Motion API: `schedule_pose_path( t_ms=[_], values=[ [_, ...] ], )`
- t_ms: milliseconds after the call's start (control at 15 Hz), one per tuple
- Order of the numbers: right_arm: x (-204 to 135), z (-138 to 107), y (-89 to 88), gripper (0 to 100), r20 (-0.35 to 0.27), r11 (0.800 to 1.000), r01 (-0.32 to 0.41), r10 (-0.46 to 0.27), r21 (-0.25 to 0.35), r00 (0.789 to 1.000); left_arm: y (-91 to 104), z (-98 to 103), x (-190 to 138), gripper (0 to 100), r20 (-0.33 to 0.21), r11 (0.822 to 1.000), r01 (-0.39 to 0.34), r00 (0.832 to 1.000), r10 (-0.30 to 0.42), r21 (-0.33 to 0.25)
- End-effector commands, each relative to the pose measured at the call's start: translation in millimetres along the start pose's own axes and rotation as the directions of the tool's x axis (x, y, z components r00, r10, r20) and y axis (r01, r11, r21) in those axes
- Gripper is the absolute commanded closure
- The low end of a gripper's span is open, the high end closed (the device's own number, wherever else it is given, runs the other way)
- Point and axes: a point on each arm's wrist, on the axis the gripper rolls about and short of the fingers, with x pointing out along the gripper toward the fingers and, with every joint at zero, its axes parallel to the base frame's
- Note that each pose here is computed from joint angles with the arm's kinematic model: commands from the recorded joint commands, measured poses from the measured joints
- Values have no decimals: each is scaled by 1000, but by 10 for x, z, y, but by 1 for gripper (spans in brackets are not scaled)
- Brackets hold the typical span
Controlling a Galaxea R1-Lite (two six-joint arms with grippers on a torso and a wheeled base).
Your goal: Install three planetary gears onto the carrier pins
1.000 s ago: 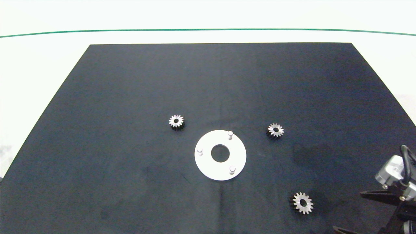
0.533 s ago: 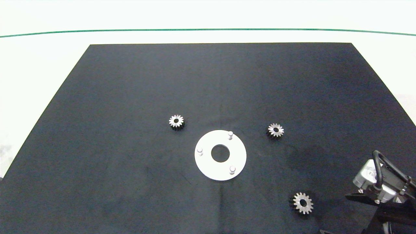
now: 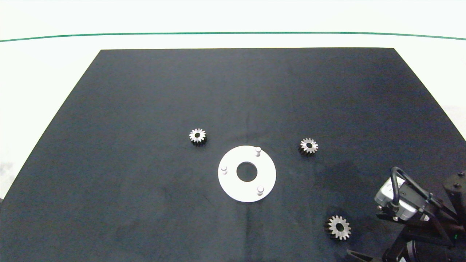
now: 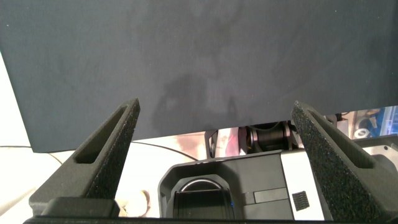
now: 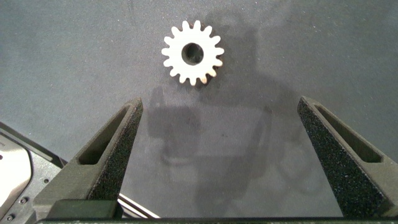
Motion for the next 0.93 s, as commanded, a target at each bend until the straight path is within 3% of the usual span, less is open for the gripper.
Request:
schedule_pose_path(
  t_ms=[67,400,933],
  values=[
    [66,8,16,0,-22,1000,-7,7,-8,1000,1,4,14,0,-14,1000,1,1000,-1,-1],
    [149,75,94,0,-2,999,-31,31,-34,1000,1,4,9,0,-10,1000,1,1000,-1,1],
    [305,114,133,0,-18,998,-34,33,-45,999,1,13,12,0,-6,1000,0,1000,0,1]
  ],
)
